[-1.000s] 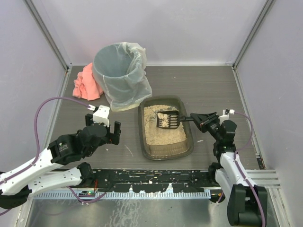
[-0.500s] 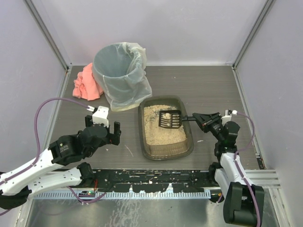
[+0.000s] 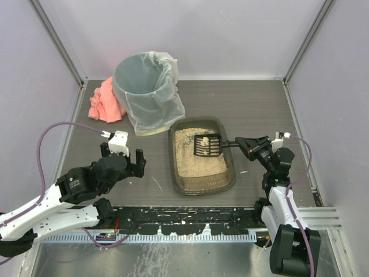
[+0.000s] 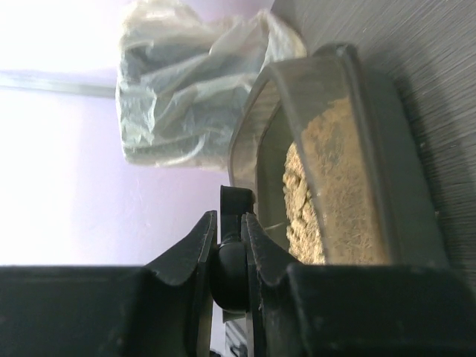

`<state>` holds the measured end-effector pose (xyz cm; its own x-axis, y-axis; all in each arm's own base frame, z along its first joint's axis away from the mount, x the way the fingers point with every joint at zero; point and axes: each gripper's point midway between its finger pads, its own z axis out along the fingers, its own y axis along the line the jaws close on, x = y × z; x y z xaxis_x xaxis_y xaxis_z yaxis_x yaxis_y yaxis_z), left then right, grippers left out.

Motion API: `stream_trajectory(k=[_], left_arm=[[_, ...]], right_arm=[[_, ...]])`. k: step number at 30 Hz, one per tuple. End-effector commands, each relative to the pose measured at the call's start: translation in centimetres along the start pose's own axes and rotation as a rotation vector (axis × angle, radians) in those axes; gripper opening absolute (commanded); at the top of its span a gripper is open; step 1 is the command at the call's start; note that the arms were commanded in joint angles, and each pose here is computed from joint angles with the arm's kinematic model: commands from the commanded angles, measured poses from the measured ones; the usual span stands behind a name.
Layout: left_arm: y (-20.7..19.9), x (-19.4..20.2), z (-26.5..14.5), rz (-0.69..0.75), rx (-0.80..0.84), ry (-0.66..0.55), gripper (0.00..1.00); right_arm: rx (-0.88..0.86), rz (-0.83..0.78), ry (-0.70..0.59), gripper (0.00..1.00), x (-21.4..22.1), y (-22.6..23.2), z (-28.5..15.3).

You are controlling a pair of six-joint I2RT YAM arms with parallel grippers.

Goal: Clean the litter box

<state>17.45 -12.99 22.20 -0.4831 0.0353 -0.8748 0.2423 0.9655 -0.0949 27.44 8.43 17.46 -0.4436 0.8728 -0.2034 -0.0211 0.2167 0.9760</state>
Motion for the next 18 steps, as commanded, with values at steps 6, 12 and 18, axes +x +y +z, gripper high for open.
stream_trajectory(k=[6,12,18], left_arm=[[-0.4,-0.4,0.1,-0.043,0.008,-0.016,0.96],[-0.1,0.2,0.3,-0.049,-0.004,-0.015,0.97],[0.1,0.2,0.3,-0.064,-0.007,-0.023,0.96]], right_arm=[[-0.109,-0.11,0.068,0.01,0.6,3.6,0.4],[-0.1,-0.099,0.017,0.01,-0.3,3.9,0.5],[-0.05,-0.045,-0.001,0.01,-0.7,2.7,0.9]])
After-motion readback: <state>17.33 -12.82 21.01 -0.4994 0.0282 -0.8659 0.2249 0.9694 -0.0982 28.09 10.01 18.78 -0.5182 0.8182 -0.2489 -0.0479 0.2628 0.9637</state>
